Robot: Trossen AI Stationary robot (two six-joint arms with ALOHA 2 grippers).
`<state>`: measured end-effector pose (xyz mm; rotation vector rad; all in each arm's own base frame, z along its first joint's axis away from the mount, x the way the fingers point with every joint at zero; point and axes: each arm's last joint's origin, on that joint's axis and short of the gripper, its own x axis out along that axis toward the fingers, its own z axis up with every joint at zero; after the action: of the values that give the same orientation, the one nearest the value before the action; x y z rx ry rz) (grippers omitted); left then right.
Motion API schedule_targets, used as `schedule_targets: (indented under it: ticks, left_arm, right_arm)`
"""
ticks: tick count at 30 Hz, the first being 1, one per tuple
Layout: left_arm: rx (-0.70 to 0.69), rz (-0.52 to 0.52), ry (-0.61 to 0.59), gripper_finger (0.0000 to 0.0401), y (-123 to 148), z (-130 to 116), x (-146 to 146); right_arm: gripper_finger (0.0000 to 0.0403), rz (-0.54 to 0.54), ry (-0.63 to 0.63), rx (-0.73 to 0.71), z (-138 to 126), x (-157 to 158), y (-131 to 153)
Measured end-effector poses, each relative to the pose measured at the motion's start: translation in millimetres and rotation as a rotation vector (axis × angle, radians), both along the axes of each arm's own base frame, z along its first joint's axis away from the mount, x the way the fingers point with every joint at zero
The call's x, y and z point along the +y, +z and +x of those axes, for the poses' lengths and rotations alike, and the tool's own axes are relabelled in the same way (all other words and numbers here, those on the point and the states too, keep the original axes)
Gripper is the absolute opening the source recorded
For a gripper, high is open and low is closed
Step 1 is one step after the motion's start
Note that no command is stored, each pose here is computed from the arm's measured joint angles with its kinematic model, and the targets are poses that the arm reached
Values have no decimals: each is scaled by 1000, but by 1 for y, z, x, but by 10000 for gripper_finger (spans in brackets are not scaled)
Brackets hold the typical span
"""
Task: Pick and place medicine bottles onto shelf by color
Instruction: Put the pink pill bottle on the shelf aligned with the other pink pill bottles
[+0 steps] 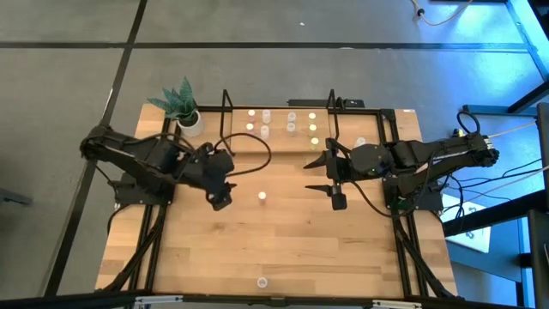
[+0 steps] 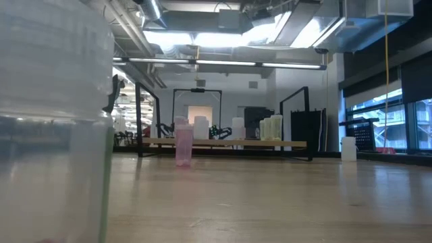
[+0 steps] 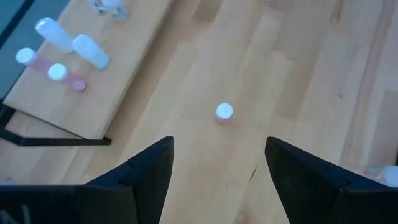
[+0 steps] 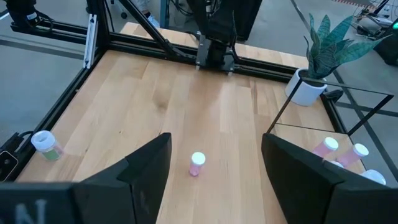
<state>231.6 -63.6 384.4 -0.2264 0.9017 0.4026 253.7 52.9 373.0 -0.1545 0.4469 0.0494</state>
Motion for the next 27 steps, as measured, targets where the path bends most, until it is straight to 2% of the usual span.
schedule_targets:
  ticks: [5,10,13,16,21,27]
  left_arm:
    - [-31,48,34,247,0,-4,-9]
    - [-69,51,83,247,1,-6,-15]
    - [-90,50,99,247,2,-9,-18]
    - [-104,39,114,247,2,-10,-21]
    - [-124,56,126,247,3,-11,-24]
    - [-116,78,127,247,2,-13,-24]
  right_arm:
    - [252,-3,1,-2,0,0,0]
    - [252,10,-4,0,0,0,0]
    - [252,69,7,-3,1,1,0]
    - [252,80,34,10,2,3,-1]
    - [252,41,-37,23,15,2,-9]
    - [252,8,-72,58,46,-3,-15]
